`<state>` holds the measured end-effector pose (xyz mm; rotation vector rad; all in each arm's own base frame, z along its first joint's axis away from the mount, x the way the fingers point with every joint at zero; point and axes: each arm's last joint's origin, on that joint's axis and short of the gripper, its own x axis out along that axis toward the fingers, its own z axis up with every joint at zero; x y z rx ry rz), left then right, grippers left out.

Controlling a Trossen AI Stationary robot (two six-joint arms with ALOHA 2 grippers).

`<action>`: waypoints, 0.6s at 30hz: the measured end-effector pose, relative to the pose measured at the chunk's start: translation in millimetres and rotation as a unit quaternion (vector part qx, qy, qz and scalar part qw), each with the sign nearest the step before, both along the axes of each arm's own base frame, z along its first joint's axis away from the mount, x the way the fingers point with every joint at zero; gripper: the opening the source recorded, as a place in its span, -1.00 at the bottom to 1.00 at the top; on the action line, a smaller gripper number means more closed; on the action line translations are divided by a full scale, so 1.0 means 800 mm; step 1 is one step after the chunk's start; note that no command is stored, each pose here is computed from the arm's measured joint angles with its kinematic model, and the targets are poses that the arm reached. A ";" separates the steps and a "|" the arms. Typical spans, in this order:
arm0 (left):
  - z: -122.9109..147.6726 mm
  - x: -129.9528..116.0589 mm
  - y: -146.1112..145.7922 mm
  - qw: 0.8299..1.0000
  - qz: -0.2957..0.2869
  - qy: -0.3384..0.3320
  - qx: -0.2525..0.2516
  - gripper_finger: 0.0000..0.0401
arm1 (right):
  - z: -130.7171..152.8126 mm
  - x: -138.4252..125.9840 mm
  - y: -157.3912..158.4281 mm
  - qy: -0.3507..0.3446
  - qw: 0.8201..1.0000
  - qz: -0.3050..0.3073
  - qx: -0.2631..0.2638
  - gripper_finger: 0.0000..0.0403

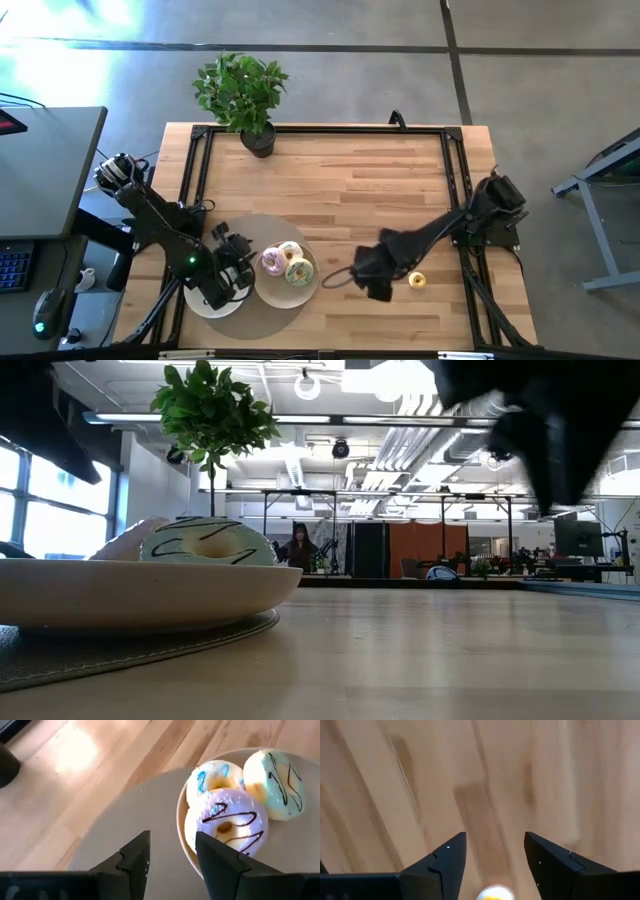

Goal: Pick & Place donuts
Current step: Put the small yellow donut on the white plate

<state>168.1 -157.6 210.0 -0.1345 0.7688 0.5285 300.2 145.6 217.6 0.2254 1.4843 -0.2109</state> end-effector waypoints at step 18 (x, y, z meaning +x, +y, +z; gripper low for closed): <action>0.000 0.002 -0.003 1.000 -0.010 0.003 -0.016 -0.23 | -0.080 -0.089 0.025 0.183 0.964 -0.193 0.006 -0.04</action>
